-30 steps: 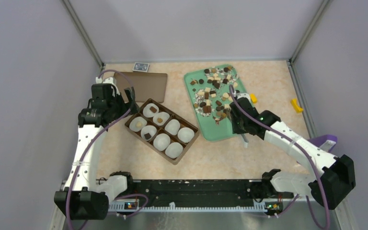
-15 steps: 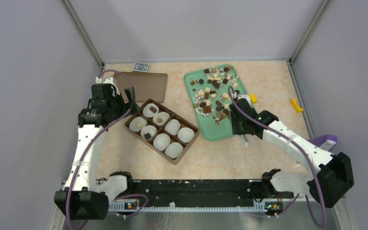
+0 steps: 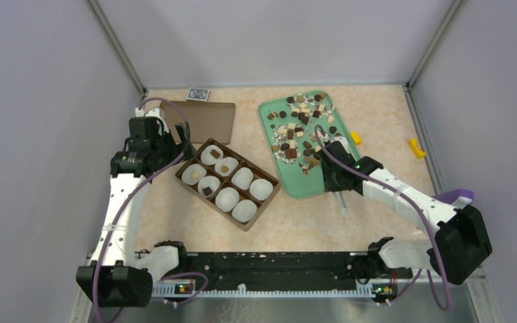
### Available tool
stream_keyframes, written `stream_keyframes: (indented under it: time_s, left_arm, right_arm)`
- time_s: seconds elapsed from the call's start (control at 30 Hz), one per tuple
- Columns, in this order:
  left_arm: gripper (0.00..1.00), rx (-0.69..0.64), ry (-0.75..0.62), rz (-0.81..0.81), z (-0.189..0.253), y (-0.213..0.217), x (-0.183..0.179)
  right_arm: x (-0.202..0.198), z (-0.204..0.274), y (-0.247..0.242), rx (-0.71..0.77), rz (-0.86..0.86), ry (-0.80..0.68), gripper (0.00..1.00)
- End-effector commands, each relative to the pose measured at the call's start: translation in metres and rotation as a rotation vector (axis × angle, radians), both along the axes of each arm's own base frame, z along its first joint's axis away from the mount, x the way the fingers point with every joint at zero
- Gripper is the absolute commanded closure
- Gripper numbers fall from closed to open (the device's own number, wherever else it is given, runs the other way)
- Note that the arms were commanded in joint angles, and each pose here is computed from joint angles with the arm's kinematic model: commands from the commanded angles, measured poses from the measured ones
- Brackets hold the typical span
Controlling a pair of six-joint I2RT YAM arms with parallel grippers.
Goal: Pack the chocolate
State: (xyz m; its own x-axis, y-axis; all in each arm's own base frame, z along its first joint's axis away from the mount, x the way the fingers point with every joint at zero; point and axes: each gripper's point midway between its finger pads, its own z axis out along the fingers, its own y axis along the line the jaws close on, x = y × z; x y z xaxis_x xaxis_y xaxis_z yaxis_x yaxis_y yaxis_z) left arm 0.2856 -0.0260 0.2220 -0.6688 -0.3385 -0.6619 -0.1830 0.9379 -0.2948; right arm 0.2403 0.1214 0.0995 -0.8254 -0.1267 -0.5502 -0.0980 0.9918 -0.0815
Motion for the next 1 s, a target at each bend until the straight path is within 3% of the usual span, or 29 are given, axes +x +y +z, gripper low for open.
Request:
stream_keyframes:
  time_s: [0.0, 0.13, 0.43, 0.73, 0.83, 0.97]
  left_arm:
    - [0.01, -0.009, -0.05, 0.002, 0.011, -0.002, 0.005]
    - [0.01, -0.012, -0.051, 0.005, 0.012, -0.002, 0.003]
    - [0.01, -0.014, -0.051, 0.008, 0.012, -0.002, 0.002]
    - [0.01, -0.032, -0.072, 0.021, 0.019, -0.003, 0.002]
    - [0.01, -0.025, -0.081, 0.032, 0.02, -0.001, 0.0]
    - [0.01, -0.026, -0.079, 0.033, 0.021, -0.001, -0.001]
  right_arm:
    - [0.014, 0.015, 0.001, 0.026, -0.014, -0.076, 0.67]
    - [0.013, 0.03, 0.0, 0.037, -0.015, -0.104, 0.8]
    - [0.005, 0.072, 0.004, 0.133, 0.0, -0.163, 0.86]
    - [-0.003, 0.133, 0.057, 0.384, 0.195, -0.216, 0.91]
    - [-0.008, 0.147, 0.078, 0.401, 0.266, -0.233, 0.91]
    - [-0.021, 0.133, 0.118, 0.407, 0.345, -0.181, 0.9]
